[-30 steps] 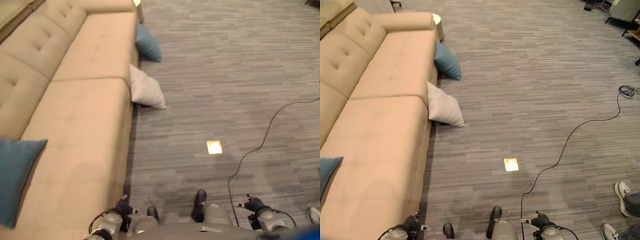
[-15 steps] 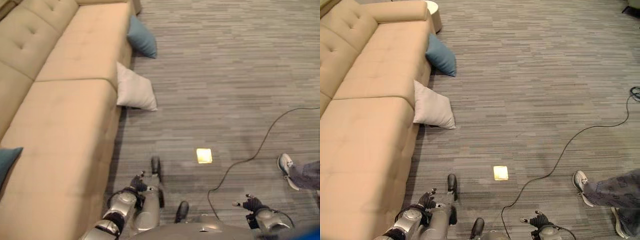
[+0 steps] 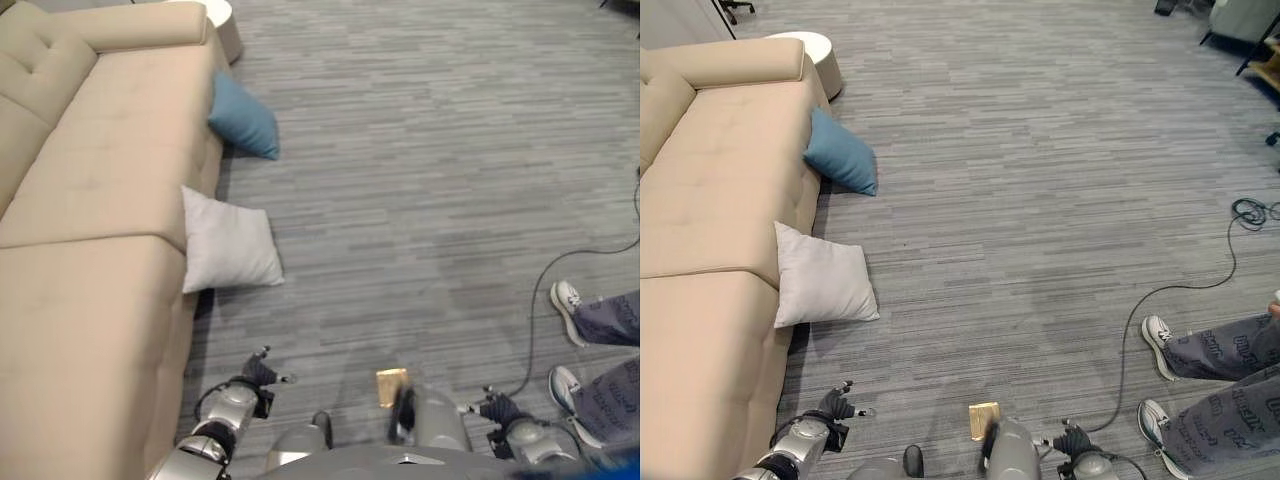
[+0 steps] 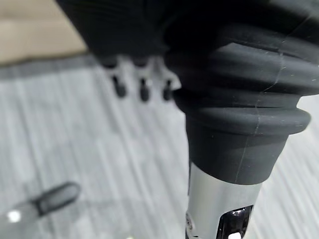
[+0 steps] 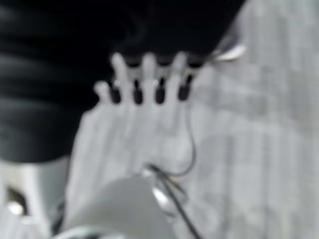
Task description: Pick up all the scattered cushions and arrange them neatly on the sofa.
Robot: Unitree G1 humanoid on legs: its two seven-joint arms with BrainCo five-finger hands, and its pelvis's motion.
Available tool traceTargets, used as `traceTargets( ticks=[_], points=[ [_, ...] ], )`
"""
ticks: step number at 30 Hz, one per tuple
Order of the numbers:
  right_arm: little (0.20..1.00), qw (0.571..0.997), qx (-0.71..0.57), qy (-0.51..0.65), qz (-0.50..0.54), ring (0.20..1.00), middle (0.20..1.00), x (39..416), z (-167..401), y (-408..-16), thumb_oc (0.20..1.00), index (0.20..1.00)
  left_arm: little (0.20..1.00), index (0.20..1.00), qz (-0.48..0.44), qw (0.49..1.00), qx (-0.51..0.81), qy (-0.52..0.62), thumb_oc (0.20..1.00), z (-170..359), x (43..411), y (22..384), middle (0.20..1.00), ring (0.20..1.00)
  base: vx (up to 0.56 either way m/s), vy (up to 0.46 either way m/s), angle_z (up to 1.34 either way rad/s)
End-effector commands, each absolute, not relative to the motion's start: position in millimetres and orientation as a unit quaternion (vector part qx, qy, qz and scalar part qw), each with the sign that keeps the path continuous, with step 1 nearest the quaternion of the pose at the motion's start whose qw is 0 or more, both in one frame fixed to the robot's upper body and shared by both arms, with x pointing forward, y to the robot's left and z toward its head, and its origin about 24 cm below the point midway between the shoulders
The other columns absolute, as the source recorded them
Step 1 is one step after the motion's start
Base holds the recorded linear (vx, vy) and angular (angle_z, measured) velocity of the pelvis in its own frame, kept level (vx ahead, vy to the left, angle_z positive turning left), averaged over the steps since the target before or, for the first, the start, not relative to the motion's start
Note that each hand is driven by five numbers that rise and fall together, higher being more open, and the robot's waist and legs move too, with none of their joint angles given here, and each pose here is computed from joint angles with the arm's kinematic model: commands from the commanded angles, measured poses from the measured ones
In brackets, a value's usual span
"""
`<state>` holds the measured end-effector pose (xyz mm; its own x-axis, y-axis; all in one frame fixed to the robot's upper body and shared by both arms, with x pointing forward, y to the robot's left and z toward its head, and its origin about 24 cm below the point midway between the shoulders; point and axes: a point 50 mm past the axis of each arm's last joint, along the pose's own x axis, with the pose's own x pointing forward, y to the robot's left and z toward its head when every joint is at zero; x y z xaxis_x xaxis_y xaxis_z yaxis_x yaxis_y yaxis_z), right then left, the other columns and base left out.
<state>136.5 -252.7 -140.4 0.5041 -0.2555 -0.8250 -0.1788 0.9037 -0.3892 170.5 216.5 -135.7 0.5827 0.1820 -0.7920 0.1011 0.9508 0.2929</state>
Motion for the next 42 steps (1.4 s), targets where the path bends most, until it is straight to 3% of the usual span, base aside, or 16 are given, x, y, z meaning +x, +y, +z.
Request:
traceTargets(
  ticks=[1,10,14,24,33,42],
  points=[
    [1.0,0.832,-0.23,0.504,-0.031,1.0,1.0,135.2,-138.8,-263.0,1.0,1.0,1.0,1.0,0.015,0.877,0.164,0.452,1.0,-137.0,163.7,218.1,1.0,1.0,0.25,-0.097,1.2],
    [1.0,0.823,-0.217,0.521,-0.057,1.0,1.0,115.2,-140.6,-275.3,1.0,1.0,1.0,1.0,-0.023,0.879,0.153,0.451,1.0,-139.0,163.1,203.4,1.0,1.0,0.24,-0.245,0.75],
    [1.0,0.812,-0.209,0.542,-0.056,1.0,1.0,97.4,-146.8,-271.9,1.0,1.0,1.0,1.0,-0.01,0.861,0.158,0.484,1.0,-147.0,142.8,212.2,1.0,1.0,0.43,-0.027,0.86],
    [1.0,0.825,-0.214,0.522,-0.028,1.0,1.0,113.4,-145.8,-260.5,1.0,1.0,1.0,1.0,0.026,0.84,0.148,0.521,1.0,-153.3,116.9,229.5,1.0,1.0,0.27,0.095,0.03],
    [1.0,0.847,-0.216,0.486,-0.026,1.0,1.0,137.3,-137.1,-258.2,1.0,1.0,1.0,1.0,0.07,0.85,0.143,0.503,1.0,-145.1,127.2,247.7,1.0,1.0,0.31,0.037,0.52],
    [1.0,0.843,-0.219,0.49,-0.023,1.0,1.0,132.6,-136.6,-263.4,1.0,1.0,1.0,1.0,0.088,0.848,0.129,0.506,1.0,-145.9,121.7,252.2,1.0,1.0,0.32,-0.104,0.77]
  ],
)
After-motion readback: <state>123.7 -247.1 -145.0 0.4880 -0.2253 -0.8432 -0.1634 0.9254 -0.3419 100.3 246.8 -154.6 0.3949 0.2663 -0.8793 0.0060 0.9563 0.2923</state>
